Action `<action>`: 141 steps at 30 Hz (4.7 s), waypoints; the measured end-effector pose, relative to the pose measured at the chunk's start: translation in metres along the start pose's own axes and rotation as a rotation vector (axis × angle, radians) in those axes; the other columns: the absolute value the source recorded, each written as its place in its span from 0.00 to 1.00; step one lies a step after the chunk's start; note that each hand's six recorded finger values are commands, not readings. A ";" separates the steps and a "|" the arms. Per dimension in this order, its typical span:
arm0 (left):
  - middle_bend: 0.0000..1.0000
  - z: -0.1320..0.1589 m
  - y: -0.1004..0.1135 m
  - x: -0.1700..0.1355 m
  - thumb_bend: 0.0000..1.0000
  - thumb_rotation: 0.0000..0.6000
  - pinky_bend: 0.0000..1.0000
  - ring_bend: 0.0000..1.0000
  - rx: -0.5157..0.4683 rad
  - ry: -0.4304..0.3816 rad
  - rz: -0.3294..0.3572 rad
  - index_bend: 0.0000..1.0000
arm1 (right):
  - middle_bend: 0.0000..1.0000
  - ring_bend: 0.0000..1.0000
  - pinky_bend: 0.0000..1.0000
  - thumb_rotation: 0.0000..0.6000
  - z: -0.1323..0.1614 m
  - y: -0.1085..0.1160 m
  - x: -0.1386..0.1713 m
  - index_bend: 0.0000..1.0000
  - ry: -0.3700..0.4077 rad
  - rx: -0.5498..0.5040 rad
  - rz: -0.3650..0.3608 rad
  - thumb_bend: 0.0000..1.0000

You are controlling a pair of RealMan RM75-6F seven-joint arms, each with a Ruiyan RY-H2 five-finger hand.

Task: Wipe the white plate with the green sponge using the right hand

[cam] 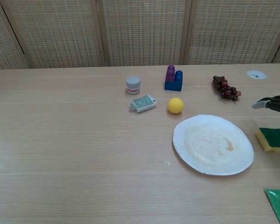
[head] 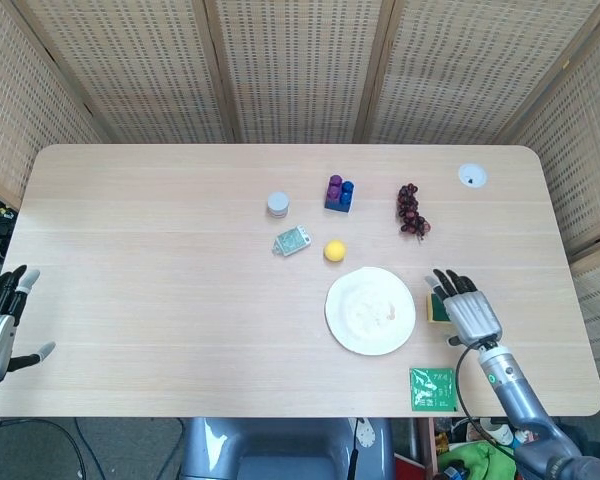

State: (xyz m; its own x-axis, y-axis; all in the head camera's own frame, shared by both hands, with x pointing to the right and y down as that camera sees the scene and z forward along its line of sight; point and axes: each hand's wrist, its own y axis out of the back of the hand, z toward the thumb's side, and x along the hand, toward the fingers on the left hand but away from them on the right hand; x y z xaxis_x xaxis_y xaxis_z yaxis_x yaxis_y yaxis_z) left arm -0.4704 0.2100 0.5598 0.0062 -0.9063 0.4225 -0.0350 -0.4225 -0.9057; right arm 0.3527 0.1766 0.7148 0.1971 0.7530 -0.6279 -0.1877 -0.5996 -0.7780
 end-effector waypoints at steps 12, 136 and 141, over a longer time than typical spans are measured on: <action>0.00 -0.002 -0.005 0.006 0.00 1.00 0.00 0.00 0.004 0.013 -0.021 0.00 | 0.26 0.19 0.43 1.00 0.000 -0.019 -0.024 0.17 -0.040 0.044 0.022 0.01; 0.00 -0.006 -0.014 0.012 0.00 1.00 0.00 0.00 -0.015 0.036 -0.073 0.00 | 0.51 0.39 0.62 1.00 0.084 -0.038 -0.068 0.44 0.167 -0.534 0.117 0.20; 0.00 -0.006 -0.012 0.012 0.00 1.00 0.00 0.00 -0.018 0.037 -0.069 0.00 | 0.52 0.39 0.62 1.00 0.085 -0.034 -0.068 0.45 0.184 -0.529 0.086 0.24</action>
State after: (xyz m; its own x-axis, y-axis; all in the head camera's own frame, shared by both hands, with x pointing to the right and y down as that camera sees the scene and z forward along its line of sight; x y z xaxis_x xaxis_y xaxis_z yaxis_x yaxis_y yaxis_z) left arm -0.4761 0.2044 0.5765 -0.0274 -0.8739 0.4853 -0.0538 -0.4835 -0.8737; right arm 0.2638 0.1693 0.7861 0.3757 0.6643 -0.6462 0.2883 -0.7465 -0.5997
